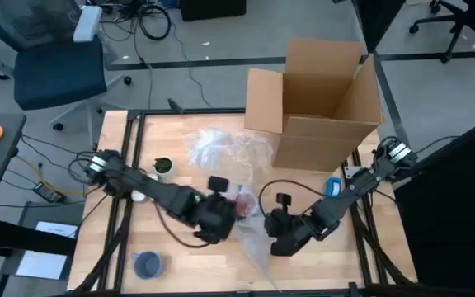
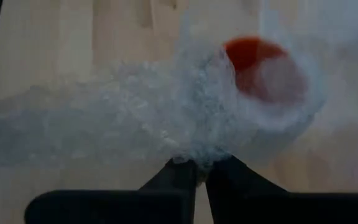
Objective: Wrap mug
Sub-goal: Wrap the black mug with bubble wrap
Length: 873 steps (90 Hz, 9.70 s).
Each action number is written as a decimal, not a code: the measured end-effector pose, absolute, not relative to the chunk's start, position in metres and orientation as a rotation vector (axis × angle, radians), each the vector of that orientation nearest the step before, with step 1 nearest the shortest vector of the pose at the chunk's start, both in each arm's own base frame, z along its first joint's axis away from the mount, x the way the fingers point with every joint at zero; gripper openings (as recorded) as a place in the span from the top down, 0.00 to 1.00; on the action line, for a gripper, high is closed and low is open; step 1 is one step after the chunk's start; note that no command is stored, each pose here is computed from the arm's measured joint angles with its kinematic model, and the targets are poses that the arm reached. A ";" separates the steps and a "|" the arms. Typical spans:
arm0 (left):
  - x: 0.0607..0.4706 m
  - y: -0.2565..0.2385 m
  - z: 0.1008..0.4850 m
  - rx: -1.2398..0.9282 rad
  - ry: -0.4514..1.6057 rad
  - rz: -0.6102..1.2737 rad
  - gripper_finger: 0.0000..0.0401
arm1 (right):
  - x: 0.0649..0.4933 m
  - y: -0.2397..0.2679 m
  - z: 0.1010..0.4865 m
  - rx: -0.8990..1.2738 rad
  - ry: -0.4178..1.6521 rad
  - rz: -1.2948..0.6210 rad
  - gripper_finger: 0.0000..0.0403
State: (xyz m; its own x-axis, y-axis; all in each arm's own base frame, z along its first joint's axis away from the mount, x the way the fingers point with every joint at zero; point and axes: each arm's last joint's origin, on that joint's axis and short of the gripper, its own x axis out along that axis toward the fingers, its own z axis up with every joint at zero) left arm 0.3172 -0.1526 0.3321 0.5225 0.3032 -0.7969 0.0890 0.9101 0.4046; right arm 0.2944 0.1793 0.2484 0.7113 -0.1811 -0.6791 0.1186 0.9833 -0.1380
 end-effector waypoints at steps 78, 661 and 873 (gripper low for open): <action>0.232 -0.159 0.305 0.312 0.770 0.493 0.84 | 0.363 0.079 0.273 -0.169 0.554 0.091 1.00; 0.272 -0.102 0.255 -0.163 0.339 -0.112 1.00 | 0.300 0.168 0.323 0.094 0.566 0.217 1.00; 0.365 -0.107 0.228 -0.036 0.278 -0.296 0.89 | 0.302 0.144 0.298 0.332 0.682 -0.055 0.82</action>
